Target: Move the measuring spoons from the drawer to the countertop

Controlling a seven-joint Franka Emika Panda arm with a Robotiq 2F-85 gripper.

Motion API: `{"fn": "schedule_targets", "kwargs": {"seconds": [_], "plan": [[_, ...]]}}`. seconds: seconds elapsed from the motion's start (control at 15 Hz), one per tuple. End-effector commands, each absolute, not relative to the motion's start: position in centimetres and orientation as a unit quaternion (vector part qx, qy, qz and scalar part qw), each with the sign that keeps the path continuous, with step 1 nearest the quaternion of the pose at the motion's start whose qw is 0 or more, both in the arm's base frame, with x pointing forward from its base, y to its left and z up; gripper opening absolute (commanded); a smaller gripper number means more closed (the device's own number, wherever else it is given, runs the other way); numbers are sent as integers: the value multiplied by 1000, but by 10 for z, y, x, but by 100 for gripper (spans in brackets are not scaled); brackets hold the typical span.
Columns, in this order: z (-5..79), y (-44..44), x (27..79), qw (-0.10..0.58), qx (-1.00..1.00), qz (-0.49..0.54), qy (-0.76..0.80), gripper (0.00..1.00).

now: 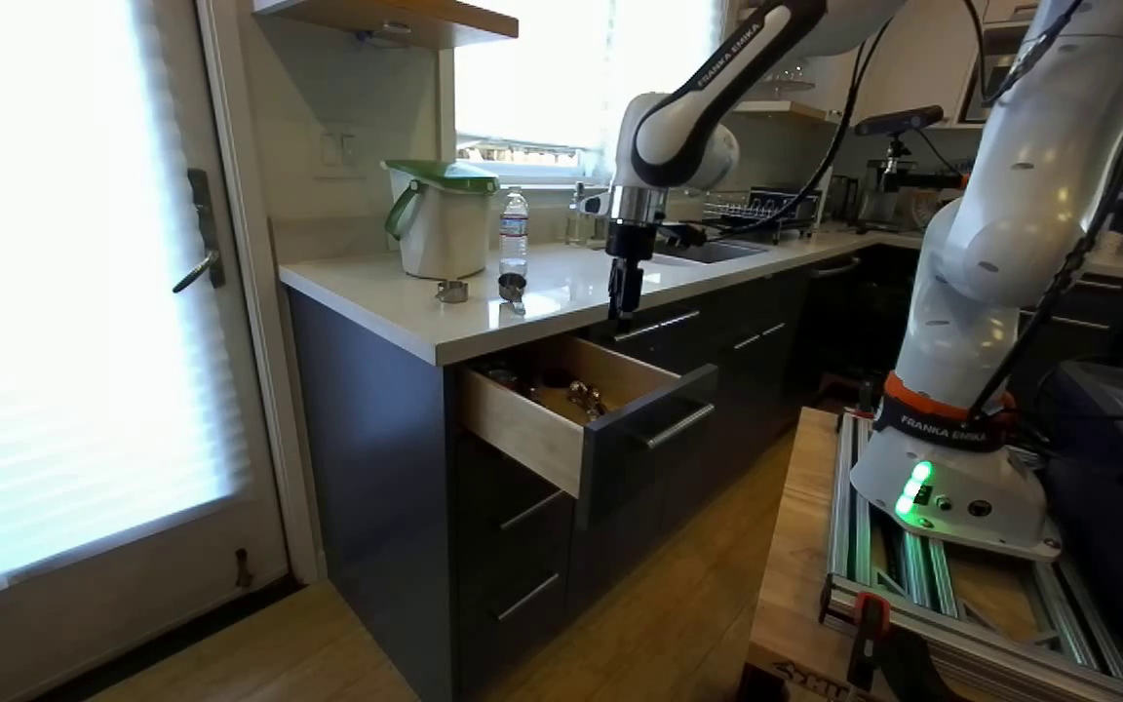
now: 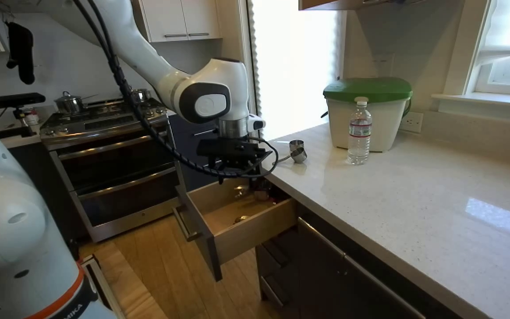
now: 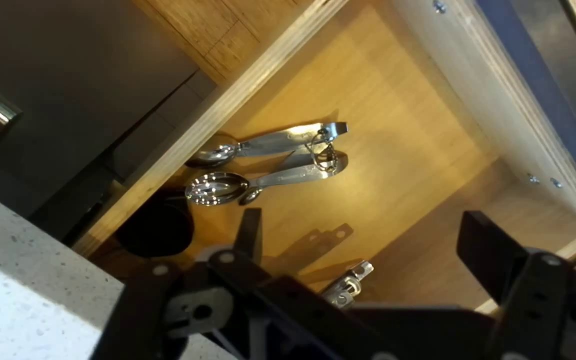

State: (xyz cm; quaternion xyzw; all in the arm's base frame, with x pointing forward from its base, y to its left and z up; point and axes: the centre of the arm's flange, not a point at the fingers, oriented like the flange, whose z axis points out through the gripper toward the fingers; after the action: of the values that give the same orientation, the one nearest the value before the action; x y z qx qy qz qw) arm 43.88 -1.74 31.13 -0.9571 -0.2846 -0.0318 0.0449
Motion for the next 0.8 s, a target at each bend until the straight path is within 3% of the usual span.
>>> {"fn": "schedule_targets", "kwargs": {"seconds": [0.0, 0.73], "plan": [[279, -13, 436, 53, -941, -54, -329, 100], [257, -6, 449, 45, -934, -43, -353, 100]]}}
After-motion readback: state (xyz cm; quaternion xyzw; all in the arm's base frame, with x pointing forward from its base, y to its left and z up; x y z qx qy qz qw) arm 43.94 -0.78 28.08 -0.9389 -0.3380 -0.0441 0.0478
